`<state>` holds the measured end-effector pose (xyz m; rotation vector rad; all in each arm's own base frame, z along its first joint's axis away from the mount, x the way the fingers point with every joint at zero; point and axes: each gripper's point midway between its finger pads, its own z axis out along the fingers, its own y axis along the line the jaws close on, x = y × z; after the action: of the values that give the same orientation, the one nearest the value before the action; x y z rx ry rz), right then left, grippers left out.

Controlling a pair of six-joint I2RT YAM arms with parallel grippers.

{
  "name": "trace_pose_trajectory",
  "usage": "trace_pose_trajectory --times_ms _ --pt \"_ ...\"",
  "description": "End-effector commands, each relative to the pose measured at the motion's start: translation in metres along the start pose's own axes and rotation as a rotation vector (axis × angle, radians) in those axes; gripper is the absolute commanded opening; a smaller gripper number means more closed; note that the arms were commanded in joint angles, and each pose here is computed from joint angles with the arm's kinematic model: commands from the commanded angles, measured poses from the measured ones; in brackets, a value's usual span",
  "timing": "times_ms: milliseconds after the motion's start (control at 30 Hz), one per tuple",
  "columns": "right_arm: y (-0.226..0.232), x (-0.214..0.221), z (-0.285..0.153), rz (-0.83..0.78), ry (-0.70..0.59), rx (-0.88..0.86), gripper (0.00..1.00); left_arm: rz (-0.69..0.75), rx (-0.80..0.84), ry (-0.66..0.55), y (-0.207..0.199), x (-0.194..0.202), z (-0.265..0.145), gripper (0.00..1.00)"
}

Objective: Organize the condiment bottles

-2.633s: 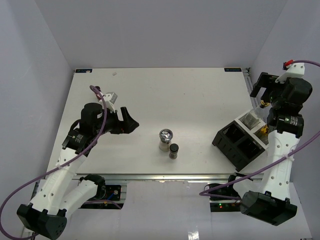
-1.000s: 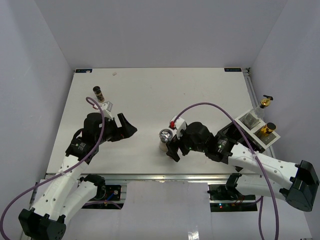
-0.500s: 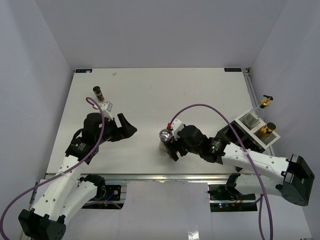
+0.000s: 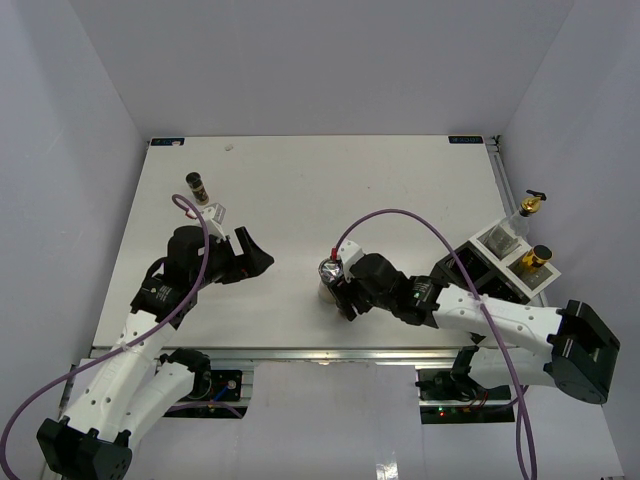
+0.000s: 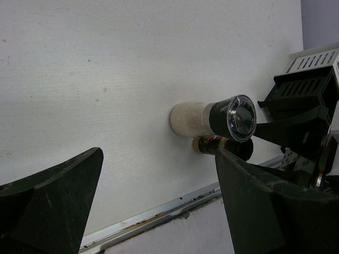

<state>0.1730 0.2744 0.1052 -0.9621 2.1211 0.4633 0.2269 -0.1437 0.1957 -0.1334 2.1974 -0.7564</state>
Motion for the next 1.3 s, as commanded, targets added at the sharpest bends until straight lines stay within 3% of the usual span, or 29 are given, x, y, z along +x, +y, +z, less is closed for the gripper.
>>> trace_pose_trajectory --times_ms 0,133,300,367,433,467,667,867,967,1267 --pt "-0.001 -0.003 0.006 0.004 -0.017 0.027 0.70 0.014 -0.003 -0.014 0.001 -0.002 -0.002 0.98" --pt "-0.001 -0.002 0.006 0.005 -0.015 0.038 0.63 0.016 -0.007 -0.016 0.001 -0.003 -0.002 0.98" --pt "-0.004 -0.001 0.005 0.008 -0.011 0.053 0.45 0.018 -0.006 -0.014 0.001 -0.003 -0.003 0.98" --pt "-0.004 -0.004 0.002 0.014 -0.021 0.057 0.32 0.016 -0.007 -0.014 0.001 -0.003 -0.003 0.98" --pt "-0.005 -0.006 -0.003 0.024 -0.028 0.059 0.13 0.018 -0.008 -0.014 0.001 -0.004 -0.003 0.98" --pt "-0.006 -0.007 -0.006 0.030 -0.029 0.062 0.08 0.016 -0.008 -0.016 0.001 -0.005 -0.003 0.98" --pt "-0.030 -0.016 -0.045 0.089 -0.043 0.185 0.08 0.019 0.003 -0.012 -0.002 -0.004 -0.006 0.98" --pt "-0.058 -0.058 -0.119 0.168 -0.182 0.300 0.08 0.025 0.004 -0.005 -0.003 -0.005 -0.008 0.98" --pt "-0.080 -0.081 -0.155 0.193 -0.244 0.411 0.08 0.026 0.012 -0.003 -0.005 -0.005 -0.008 0.98" --pt "-0.155 -0.090 -0.235 0.272 -0.333 0.755 0.08 0.027 0.041 0.016 -0.012 -0.004 -0.008 0.98"
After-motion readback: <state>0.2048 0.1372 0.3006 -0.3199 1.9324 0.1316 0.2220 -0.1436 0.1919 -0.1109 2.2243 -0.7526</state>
